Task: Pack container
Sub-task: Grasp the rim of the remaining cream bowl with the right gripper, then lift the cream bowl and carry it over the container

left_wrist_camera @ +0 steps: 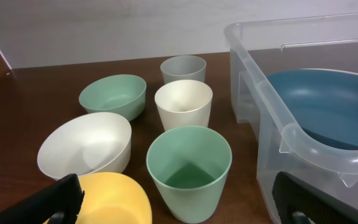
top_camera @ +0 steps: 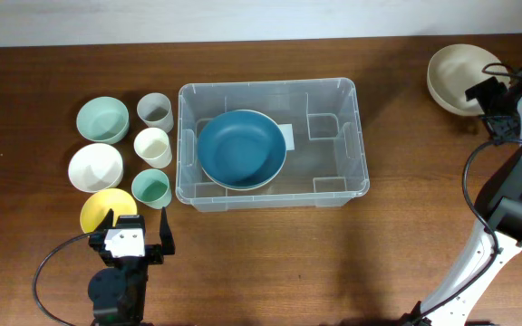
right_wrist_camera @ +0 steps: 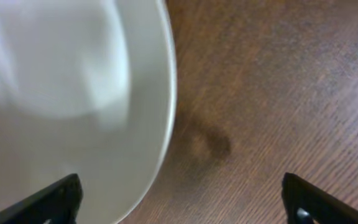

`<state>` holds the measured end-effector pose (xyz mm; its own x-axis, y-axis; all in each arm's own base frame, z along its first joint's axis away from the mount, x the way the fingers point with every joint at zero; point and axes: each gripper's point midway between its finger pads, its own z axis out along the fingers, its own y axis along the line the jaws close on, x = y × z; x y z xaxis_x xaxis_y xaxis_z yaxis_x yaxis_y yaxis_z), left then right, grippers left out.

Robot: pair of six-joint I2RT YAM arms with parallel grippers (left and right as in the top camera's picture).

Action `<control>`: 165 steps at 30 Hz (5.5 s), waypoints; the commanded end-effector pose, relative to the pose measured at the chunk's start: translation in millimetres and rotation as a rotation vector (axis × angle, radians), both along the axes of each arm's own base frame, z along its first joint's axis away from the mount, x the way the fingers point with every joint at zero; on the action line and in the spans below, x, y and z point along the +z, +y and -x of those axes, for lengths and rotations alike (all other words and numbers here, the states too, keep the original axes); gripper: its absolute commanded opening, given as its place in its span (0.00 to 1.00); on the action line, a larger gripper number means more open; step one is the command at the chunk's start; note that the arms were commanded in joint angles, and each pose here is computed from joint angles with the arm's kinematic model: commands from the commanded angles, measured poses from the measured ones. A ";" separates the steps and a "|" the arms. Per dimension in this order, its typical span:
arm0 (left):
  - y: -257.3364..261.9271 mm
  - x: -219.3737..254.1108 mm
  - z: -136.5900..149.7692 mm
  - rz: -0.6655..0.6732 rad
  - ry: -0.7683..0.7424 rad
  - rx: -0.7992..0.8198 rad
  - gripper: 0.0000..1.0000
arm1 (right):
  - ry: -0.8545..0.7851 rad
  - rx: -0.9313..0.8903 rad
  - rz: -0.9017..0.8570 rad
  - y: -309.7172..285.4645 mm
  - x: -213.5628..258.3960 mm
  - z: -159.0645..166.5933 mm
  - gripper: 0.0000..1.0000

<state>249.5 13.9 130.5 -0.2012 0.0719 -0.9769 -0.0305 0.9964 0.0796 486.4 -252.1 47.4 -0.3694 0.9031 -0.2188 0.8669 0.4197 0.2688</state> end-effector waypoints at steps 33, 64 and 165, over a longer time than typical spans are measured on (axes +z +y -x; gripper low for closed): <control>-2.3 -2.8 0.1 -0.011 0.006 -0.014 0.99 | 0.107 -0.059 -0.029 3.8 -36.9 17.1 0.17; -2.2 -2.8 0.1 -0.011 0.006 -0.014 0.99 | -0.419 0.294 -0.262 64.5 172.6 -7.3 0.04; -2.2 -2.8 0.1 -0.011 0.006 -0.014 1.00 | -0.577 0.349 -0.730 51.9 55.6 -7.3 0.04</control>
